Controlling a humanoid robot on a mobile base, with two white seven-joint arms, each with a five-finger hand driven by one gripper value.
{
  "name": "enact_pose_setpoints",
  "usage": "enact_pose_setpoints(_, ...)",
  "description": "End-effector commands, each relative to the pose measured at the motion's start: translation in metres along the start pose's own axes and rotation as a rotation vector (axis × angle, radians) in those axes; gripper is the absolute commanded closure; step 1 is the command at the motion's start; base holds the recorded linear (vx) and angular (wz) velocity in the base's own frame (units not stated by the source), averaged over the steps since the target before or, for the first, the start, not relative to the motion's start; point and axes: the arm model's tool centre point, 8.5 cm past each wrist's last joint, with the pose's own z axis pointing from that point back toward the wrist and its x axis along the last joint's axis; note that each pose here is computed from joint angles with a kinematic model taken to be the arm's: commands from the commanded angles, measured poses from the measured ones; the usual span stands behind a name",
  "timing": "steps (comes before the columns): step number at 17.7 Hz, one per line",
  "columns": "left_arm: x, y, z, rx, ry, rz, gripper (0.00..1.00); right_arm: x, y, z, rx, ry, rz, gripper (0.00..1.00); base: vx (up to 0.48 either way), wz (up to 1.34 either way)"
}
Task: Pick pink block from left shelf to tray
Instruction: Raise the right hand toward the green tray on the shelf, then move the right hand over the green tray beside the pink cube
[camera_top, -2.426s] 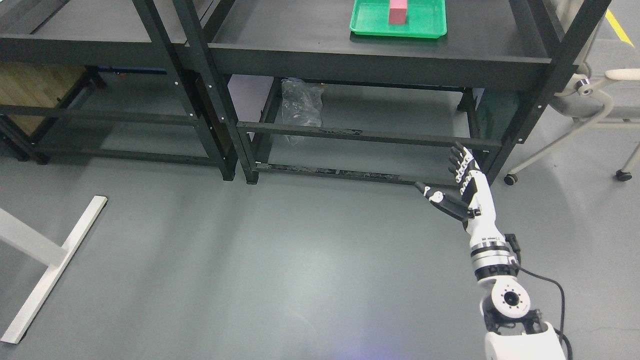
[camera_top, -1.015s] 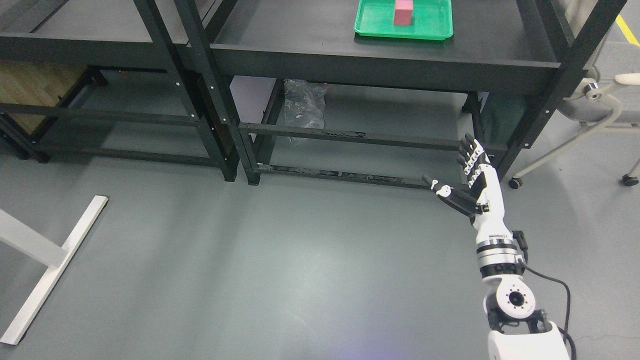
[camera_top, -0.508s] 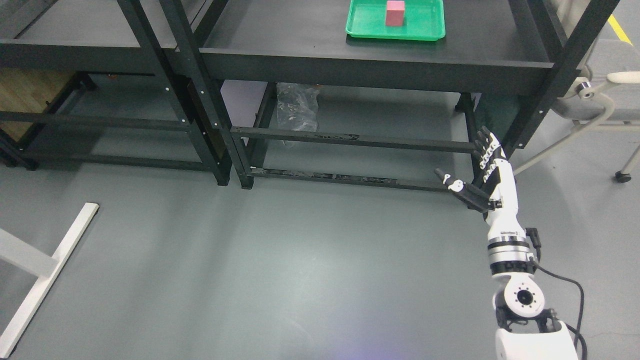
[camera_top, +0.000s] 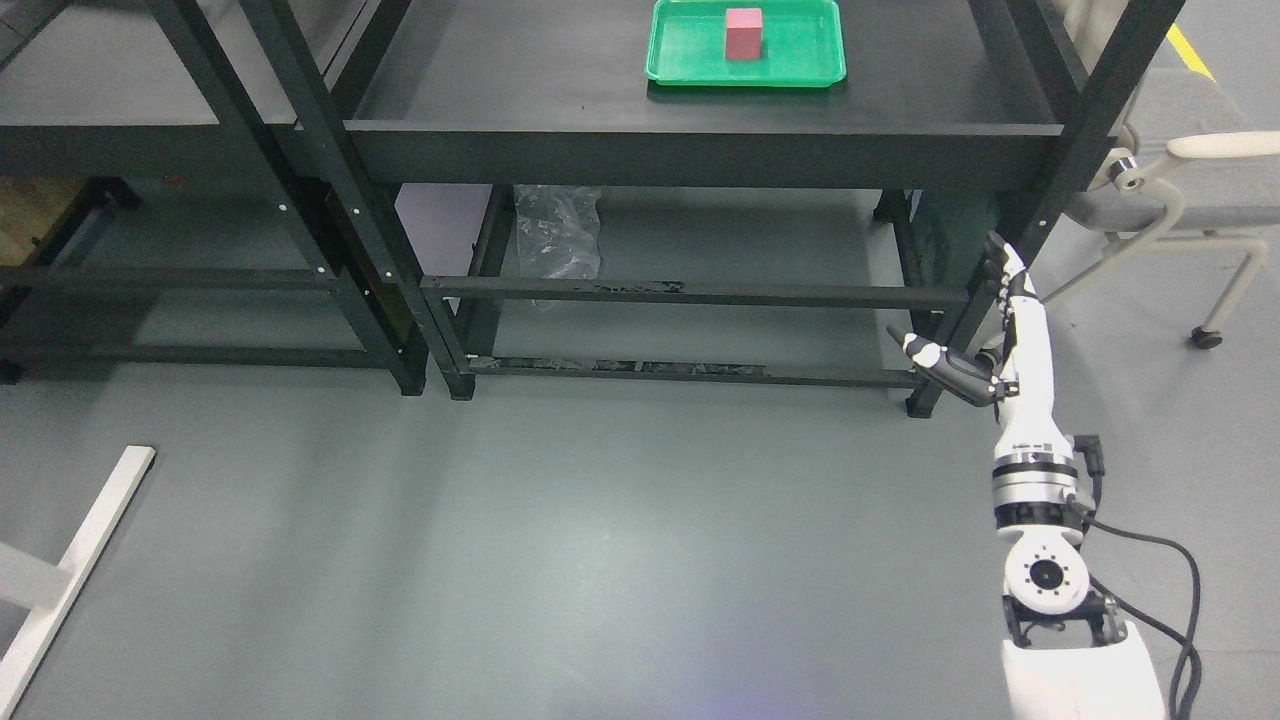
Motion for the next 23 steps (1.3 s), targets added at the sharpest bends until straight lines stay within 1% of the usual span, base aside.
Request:
enact_pose_setpoints(1, 0.004, 0.01, 0.001, 0.015, -0.013, -0.004, 0.0, 0.026, 0.004, -0.011, 0.013, -0.157, 0.586, 0.0, 0.112, -0.11)
enact_pose_setpoints(2, 0.004, 0.01, 0.001, 0.015, -0.013, -0.004, 0.0, 0.031, 0.003, -0.012, -0.002, -0.186, 0.578, 0.0, 0.138, -0.06)
enact_pose_setpoints(4, 0.004, 0.01, 0.001, 0.015, -0.013, -0.004, 0.0, 0.035, 0.001, -0.014, -0.019, -0.202, 0.584, 0.0, 0.154, -0.03)
enact_pose_setpoints(6, 0.004, 0.01, 0.001, 0.015, -0.015, -0.004, 0.0, 0.038, 0.005, -0.017, -0.012, -0.222, 0.656, 0.0, 0.178, 0.0)
enact_pose_setpoints(8, 0.004, 0.01, 0.001, 0.015, -0.013, -0.004, 0.0, 0.042, 0.022, -0.019, 0.026, -0.261, 0.767, 0.0, 0.186, 0.04)
enact_pose_setpoints(10, 0.004, 0.01, 0.001, 0.015, -0.015, -0.004, 0.0, 0.045, 0.032, -0.02, 0.049, -0.281, 0.782, 0.0, 0.203, 0.09)
enact_pose_setpoints(13, 0.004, 0.01, 0.001, 0.015, -0.015, -0.004, 0.0, 0.051, 0.03, -0.025, 0.027, -0.297, 0.773, 0.0, 0.2, 0.1)
enact_pose_setpoints(16, 0.004, 0.01, 0.001, 0.015, -0.013, -0.004, 0.0, 0.066, 0.029, -0.036, -0.012, -0.341, 0.772, 0.0, 0.215, 0.13)
enact_pose_setpoints(20, 0.004, 0.01, 0.001, 0.015, -0.013, -0.004, 0.0, 0.074, 0.03, -0.044, -0.014, -0.351, 0.778, 0.0, 0.199, 0.13)
enact_pose_setpoints(23, 0.004, 0.01, 0.001, 0.015, -0.015, -0.004, 0.0, 0.074, 0.038, -0.051, 0.023, -0.351, 0.78, 0.0, 0.2, 0.12)
